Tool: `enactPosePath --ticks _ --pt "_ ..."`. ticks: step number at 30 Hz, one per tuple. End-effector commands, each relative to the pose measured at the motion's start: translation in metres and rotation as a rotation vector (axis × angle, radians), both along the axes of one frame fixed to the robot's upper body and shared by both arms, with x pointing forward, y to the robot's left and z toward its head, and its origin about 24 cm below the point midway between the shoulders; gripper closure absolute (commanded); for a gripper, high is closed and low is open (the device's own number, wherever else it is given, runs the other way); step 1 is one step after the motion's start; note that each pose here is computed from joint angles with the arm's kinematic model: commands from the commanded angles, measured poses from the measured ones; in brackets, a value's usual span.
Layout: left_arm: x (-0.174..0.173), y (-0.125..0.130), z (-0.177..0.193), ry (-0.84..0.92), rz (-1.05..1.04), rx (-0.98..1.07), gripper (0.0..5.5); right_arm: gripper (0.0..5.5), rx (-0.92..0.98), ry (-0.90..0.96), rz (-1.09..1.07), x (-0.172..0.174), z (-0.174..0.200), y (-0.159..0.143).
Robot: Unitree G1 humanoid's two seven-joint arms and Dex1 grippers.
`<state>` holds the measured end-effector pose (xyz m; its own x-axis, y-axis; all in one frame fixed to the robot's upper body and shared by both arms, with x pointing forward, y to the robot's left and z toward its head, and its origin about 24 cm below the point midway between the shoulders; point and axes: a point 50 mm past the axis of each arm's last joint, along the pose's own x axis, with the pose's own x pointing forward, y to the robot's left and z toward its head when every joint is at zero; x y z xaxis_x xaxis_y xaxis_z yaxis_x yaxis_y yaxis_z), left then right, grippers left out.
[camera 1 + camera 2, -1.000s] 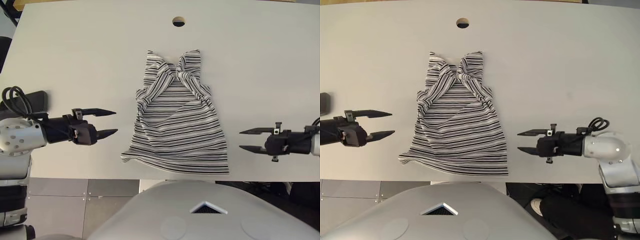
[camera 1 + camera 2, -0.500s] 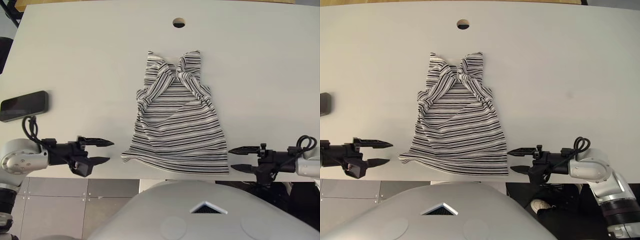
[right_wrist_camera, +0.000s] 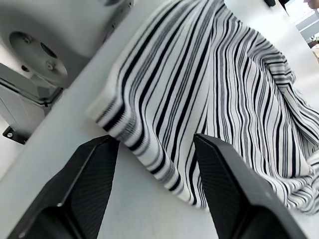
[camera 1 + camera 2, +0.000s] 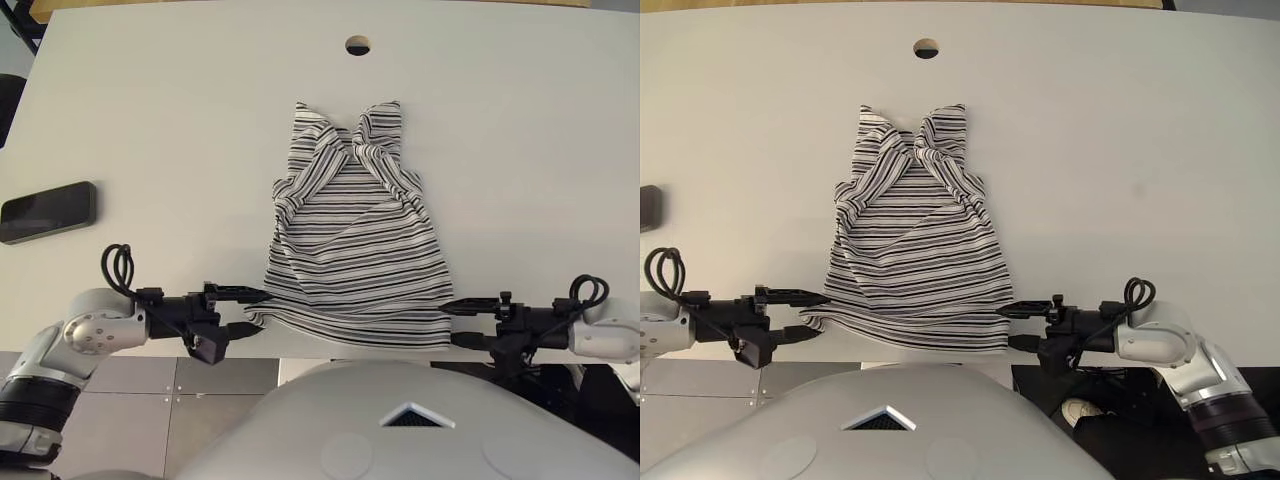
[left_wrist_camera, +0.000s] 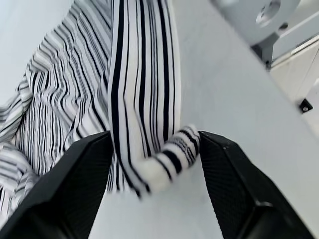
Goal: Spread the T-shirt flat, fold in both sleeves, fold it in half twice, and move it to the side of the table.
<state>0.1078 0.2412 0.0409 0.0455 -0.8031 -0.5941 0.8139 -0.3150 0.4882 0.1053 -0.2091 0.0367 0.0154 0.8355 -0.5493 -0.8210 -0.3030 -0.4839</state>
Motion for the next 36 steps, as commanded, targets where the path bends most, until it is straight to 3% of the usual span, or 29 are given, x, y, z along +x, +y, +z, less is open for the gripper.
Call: enactPosePath --ticks 1,15,20,24,29,36 --pt "-0.008 0.0 -0.009 0.065 -0.01 0.048 2.62 2.89 -0.083 0.039 0.028 -0.004 -0.006 -0.003" --pt "0.004 0.002 -0.01 0.006 0.02 0.047 4.92 5.4 -0.06 0.025 0.012 0.001 -0.003 0.002" --pt "0.006 -0.003 -0.007 0.018 0.027 0.013 5.36 5.4 -0.019 0.053 -0.024 0.005 0.002 0.005" --pt "0.005 -0.018 0.009 0.169 0.117 -0.117 5.38 5.4 0.097 0.276 -0.168 0.005 0.015 0.008" --pt "0.003 -0.018 0.034 0.53 0.189 -0.084 5.38 5.4 0.196 0.645 -0.314 0.015 0.043 -0.007" --pt "-0.001 -0.026 0.06 0.896 0.19 -0.084 5.38 5.4 0.276 0.921 -0.296 0.012 0.072 -0.019"
